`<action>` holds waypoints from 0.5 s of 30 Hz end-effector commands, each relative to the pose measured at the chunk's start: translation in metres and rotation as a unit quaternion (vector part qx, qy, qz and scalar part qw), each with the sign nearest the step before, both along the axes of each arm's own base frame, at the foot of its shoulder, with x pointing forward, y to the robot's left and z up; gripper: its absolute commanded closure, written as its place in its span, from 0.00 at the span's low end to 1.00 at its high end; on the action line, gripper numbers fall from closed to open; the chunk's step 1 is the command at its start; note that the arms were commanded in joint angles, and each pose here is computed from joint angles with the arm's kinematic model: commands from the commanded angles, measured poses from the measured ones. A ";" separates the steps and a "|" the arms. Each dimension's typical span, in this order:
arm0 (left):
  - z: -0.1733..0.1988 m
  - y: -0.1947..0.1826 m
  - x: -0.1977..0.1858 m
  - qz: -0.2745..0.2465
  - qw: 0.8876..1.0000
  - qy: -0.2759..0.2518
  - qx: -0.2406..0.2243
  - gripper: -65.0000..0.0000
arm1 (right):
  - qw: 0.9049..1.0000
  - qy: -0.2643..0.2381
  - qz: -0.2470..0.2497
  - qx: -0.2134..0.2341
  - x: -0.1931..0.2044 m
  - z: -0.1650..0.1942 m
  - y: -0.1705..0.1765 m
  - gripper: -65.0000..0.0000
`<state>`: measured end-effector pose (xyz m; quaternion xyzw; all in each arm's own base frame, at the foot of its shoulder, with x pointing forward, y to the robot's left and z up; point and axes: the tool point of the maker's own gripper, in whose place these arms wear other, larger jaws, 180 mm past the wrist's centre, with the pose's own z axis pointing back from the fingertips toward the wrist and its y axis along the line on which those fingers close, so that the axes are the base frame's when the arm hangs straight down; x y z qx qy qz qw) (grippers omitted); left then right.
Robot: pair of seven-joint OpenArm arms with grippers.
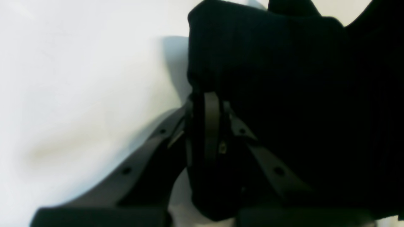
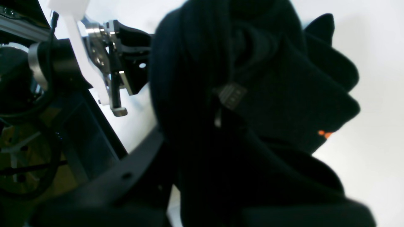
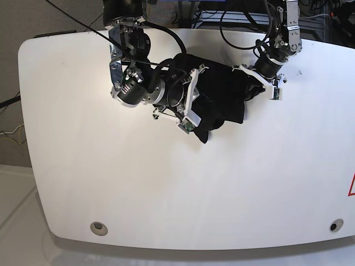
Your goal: Fold the T-shirt properly
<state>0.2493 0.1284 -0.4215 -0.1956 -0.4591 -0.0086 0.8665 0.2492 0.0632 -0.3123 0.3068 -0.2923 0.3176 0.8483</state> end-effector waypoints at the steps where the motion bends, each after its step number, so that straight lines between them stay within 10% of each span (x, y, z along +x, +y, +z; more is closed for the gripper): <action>1: -0.010 -0.003 -0.010 -0.017 0.999 0.028 0.017 0.99 | 0.999 -0.021 0.000 0.026 0.006 0.016 0.007 1.00; 9: -0.011 -0.011 -0.011 -0.027 0.999 0.030 0.013 0.99 | 0.999 -0.024 0.003 0.027 0.007 0.017 0.009 0.97; 15: -0.012 -0.013 -0.012 -0.029 0.999 0.030 0.012 0.99 | 0.999 -0.028 0.031 0.027 -0.002 0.019 0.023 0.62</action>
